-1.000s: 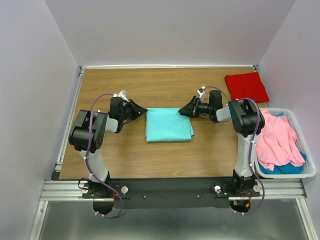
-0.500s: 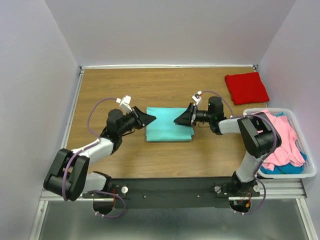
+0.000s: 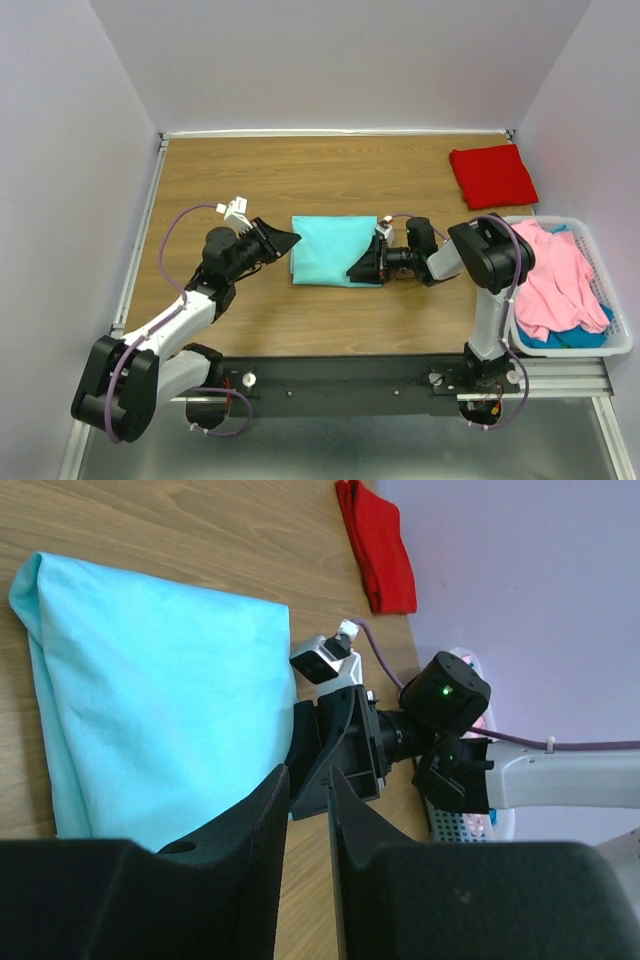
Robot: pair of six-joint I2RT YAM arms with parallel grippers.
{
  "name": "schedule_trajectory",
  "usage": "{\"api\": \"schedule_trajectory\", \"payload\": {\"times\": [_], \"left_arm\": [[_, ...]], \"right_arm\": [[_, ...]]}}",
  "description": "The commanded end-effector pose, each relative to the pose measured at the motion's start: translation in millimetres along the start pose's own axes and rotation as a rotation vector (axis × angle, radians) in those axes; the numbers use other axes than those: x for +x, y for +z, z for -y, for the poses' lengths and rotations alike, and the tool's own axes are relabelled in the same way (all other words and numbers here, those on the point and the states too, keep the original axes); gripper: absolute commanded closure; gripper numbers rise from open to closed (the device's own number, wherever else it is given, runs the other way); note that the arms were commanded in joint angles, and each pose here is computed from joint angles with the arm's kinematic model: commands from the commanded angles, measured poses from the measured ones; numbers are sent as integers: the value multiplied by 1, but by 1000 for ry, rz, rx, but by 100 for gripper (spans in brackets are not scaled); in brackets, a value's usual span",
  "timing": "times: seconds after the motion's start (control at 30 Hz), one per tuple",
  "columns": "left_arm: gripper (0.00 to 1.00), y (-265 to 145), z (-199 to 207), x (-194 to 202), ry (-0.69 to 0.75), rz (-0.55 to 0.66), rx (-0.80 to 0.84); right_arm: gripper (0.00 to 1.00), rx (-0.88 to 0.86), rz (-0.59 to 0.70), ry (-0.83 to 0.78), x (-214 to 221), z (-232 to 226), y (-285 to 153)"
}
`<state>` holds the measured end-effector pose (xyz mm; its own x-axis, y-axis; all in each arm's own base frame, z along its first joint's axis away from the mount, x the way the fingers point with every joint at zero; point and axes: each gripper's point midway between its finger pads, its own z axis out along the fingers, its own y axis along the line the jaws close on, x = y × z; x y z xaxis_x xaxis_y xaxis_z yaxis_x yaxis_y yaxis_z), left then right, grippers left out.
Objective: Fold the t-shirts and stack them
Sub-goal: Fold the tshirt
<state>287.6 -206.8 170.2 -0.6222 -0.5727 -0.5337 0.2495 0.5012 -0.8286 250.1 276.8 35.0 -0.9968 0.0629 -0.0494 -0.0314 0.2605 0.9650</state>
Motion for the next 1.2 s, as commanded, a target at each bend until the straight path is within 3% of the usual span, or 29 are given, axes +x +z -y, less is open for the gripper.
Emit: {"api": "schedule_trajectory", "payload": {"times": [0.0,0.23,0.33,0.5,0.67,0.83,1.0,1.17], "left_arm": [[71,-5,-2,-17,48,75,-48],[71,1,-8,-26,104,65,-83],[71,-8,-26,-52,197,98,-225],[70,-37,-16,-117,401,253,-381],[63,-67,-10,-158,563,383,-514],[62,-70,-22,-155,561,413,-535],[61,-64,-23,-155,572,389,-530],[61,-65,-24,-154,578,382,-535]], "right_arm": [[50,54,46,17,1,8,-3],[49,-41,114,-155,-36,-70,8],[49,-71,142,-202,-62,-98,27],[49,-100,173,-218,-97,-119,65],[49,-97,192,-159,-120,-111,115],[49,-35,209,-70,-120,-76,149],[49,135,209,-13,-116,-26,171],[49,99,170,-82,-104,-56,164]]}}
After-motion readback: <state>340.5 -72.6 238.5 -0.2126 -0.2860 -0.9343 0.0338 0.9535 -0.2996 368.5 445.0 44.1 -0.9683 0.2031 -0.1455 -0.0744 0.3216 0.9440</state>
